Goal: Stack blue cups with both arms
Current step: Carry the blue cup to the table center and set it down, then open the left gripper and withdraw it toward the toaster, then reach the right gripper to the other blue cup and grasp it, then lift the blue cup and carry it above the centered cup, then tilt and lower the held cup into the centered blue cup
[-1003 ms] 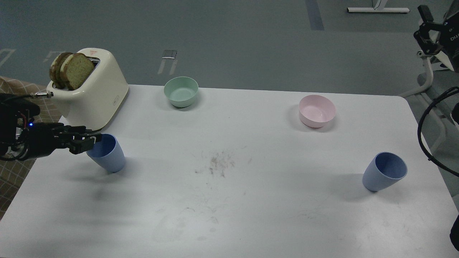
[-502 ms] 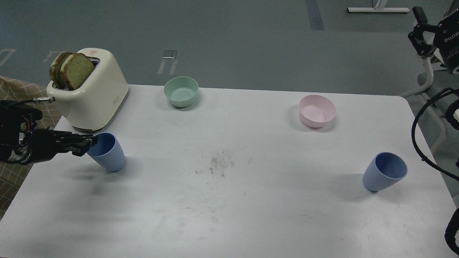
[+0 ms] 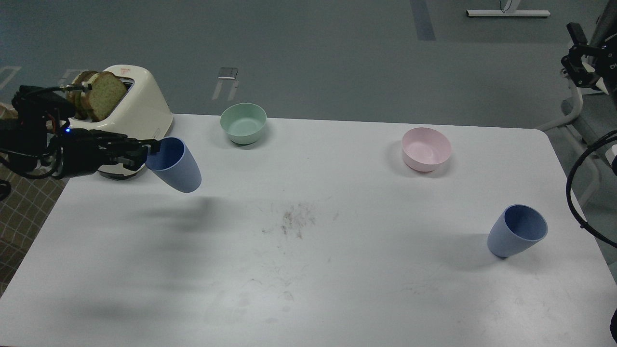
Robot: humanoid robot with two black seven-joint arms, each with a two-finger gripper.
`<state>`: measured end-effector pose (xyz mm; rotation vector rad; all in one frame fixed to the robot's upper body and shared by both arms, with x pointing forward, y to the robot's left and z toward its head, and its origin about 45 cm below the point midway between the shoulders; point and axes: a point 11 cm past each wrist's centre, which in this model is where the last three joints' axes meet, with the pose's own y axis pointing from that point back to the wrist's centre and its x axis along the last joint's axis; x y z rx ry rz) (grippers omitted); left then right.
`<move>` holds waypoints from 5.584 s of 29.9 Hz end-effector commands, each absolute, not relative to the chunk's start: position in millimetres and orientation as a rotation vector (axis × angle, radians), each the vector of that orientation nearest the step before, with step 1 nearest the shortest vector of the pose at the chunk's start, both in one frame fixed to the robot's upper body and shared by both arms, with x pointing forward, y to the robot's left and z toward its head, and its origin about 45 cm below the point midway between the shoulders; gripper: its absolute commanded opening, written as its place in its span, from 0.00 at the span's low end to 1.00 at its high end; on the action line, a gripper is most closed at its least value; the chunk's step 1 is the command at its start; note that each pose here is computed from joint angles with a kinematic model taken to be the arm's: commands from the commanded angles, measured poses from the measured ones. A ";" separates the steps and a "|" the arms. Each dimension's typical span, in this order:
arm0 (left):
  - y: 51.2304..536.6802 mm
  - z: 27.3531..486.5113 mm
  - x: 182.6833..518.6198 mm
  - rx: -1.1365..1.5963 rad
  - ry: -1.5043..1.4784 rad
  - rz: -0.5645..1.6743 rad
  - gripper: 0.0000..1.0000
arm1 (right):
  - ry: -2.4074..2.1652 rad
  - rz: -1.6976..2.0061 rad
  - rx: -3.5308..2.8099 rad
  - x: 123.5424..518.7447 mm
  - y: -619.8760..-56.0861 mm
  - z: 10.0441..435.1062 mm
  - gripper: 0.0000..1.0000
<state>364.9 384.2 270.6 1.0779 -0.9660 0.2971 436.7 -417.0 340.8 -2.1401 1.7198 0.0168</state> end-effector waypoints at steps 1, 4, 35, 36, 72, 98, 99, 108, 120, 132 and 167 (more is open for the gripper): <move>331.0 282.4 389.3 1.001 -1.024 0.234 0.00 | 1.784 -0.003 -2.103 424.7 -443.0 340.4 1.00; 287.3 284.5 402.2 0.967 -1.066 0.150 0.00 | 1.823 -0.019 -2.079 417.1 -459.3 342.1 1.00; 142.4 206.3 404.4 0.970 -1.119 -0.220 0.00 | 1.947 -0.023 -2.051 392.7 -496.9 330.3 1.00; 141.9 207.3 404.8 0.967 -1.119 -0.218 0.00 | 1.945 -0.025 -2.051 392.8 -496.6 330.7 1.00; 312.9 378.5 461.3 -0.339 -0.221 1.103 0.97 | 2.188 -0.992 -2.914 328.2 -473.3 349.4 1.00; 399.6 311.3 428.5 -0.230 -0.103 1.349 0.97 | 1.779 -1.186 -3.695 270.7 -436.4 212.2 0.96; 399.4 310.9 428.4 -0.229 -0.102 1.348 0.97 | 1.776 -1.192 -3.699 270.1 -435.5 210.0 0.96; 399.3 309.7 428.3 -0.228 -0.099 1.348 0.97 | 1.706 -1.219 -3.780 264.9 -424.2 188.1 0.61; 401.4 313.8 428.7 -0.252 -0.099 1.355 0.97 | 1.686 -1.186 -3.807 264.5 -416.5 180.0 0.04; 401.8 315.4 429.2 -0.254 -0.102 1.356 0.97 | 1.889 -1.435 -3.526 303.0 -423.9 239.1 0.00; 393.6 317.3 431.5 -0.264 -0.099 1.336 0.97 | 0.473 -2.082 -3.277 362.3 -135.1 281.1 0.00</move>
